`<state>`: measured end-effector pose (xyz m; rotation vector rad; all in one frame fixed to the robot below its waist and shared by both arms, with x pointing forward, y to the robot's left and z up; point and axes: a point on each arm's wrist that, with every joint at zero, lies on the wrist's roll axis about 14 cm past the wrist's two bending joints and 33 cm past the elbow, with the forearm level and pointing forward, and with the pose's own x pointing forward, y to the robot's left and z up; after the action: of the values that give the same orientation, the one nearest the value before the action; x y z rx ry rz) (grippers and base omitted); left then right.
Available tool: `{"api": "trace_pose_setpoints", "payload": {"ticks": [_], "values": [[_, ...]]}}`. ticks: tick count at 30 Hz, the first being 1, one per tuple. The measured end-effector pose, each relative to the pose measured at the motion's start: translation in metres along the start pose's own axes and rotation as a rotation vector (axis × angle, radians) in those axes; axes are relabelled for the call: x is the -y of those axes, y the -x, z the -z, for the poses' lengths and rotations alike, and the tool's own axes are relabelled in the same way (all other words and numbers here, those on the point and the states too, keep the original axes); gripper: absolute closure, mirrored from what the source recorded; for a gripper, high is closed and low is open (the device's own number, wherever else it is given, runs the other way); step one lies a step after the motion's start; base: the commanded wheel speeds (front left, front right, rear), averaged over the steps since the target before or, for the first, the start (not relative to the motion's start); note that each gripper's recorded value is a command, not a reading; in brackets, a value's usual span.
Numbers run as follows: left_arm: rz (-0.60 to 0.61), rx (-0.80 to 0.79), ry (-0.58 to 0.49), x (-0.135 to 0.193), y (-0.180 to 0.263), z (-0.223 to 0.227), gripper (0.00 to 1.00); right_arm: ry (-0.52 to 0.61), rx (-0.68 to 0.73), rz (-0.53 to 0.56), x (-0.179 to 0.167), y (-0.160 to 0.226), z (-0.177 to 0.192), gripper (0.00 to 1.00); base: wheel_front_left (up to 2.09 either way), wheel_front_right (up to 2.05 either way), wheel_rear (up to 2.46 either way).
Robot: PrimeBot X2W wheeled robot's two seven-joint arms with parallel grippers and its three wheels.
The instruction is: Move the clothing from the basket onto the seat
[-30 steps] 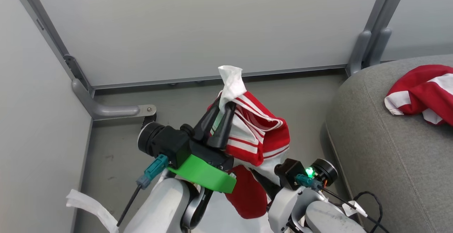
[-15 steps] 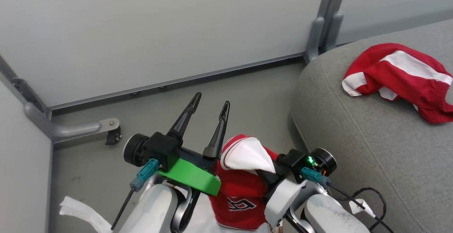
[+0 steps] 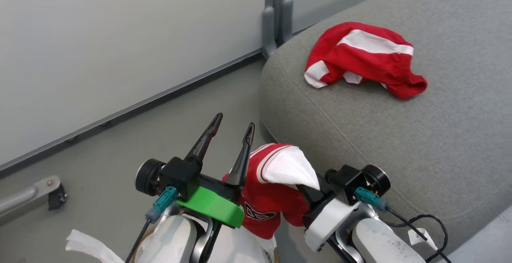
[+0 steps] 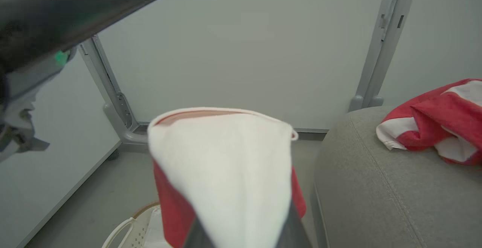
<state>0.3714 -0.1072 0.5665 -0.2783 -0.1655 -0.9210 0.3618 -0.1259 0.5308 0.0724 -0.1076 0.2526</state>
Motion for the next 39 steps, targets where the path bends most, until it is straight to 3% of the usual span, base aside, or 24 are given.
{"api": "trace_pose_setpoints", "payload": {"ticks": [9, 16, 30, 35, 39], "values": [[0.218, -0.063, 0.047, 0.061, -0.026, 0.031, 0.00, 0.033, 0.034, 0.246, 0.068, 0.040, -0.014, 1.00, 0.00, 0.00, 0.00], [0.281, -0.104, 0.100, 0.072, -0.032, 0.053, 0.00, 0.094, 0.023, 0.332, 0.099, 0.048, -0.018, 1.00, 0.00, 0.00, 0.00], [0.235, -0.173, 0.120, 0.026, -0.029, 0.096, 0.00, 0.694, 0.213, 0.282, 0.190, -0.023, -0.186, 1.00, 0.00, 0.00, 0.00], [0.217, -0.186, 0.138, 0.014, -0.026, 0.109, 0.00, 0.872, 0.258, 0.349, 0.224, -0.040, -0.249, 1.00, 0.00, 0.00, 0.00], [0.189, -0.186, 0.137, -0.002, -0.024, 0.113, 0.00, 0.931, 0.242, 0.427, 0.255, -0.048, -0.266, 1.00, 0.00, 0.00, 0.00]]}}
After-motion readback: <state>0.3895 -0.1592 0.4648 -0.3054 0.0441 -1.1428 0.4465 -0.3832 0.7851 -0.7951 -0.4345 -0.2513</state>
